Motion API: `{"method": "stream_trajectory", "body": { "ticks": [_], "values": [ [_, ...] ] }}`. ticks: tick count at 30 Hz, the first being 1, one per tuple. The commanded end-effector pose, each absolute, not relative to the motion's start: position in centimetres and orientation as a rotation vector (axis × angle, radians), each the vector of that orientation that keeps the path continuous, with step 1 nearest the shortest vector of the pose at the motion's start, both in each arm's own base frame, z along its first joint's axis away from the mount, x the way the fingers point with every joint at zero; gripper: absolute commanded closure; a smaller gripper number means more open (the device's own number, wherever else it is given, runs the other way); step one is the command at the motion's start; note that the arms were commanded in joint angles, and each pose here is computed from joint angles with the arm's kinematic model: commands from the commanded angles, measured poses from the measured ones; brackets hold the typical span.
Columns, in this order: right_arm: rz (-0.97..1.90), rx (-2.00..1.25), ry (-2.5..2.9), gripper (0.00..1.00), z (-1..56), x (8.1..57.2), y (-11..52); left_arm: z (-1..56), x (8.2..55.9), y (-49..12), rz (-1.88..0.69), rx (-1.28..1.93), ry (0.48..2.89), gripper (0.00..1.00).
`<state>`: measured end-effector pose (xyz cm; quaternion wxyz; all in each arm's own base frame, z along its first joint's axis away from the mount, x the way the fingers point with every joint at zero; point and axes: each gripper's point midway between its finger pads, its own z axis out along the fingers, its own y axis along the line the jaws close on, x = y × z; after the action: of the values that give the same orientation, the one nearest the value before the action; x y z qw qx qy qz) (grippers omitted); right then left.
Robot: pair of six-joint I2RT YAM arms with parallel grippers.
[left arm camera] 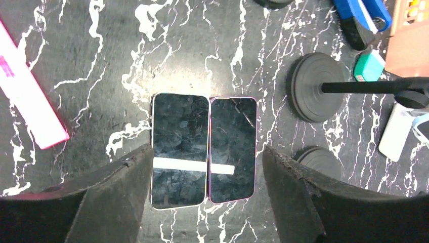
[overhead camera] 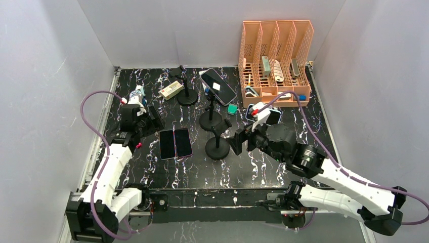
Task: Remove the phone from the phone stand
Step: Place the phone at the center of the board, then pick up the phone stand at the center of the board.
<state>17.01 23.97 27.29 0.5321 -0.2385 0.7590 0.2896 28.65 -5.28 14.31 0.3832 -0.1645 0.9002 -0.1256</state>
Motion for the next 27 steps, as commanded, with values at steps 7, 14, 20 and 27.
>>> {"method": "stream_trajectory", "body": {
  "ticks": [7,14,20,27],
  "values": [
    [0.746,-0.505,1.730,0.01,28.2,18.2,26.0,18.1,30.5,-7.9,-0.457,-0.288,2.044,0.21],
    [0.704,-0.417,1.745,0.02,27.3,19.9,26.6,21.0,32.0,-11.0,-0.682,-0.236,1.851,0.20],
    [0.700,-0.296,1.735,0.16,28.9,21.5,26.9,20.9,30.3,-14.1,-0.893,-0.140,1.809,0.20],
    [0.693,-0.257,1.769,0.25,27.8,22.4,26.5,21.3,29.3,-14.7,-0.904,-0.102,1.832,0.21]
  ]
}}
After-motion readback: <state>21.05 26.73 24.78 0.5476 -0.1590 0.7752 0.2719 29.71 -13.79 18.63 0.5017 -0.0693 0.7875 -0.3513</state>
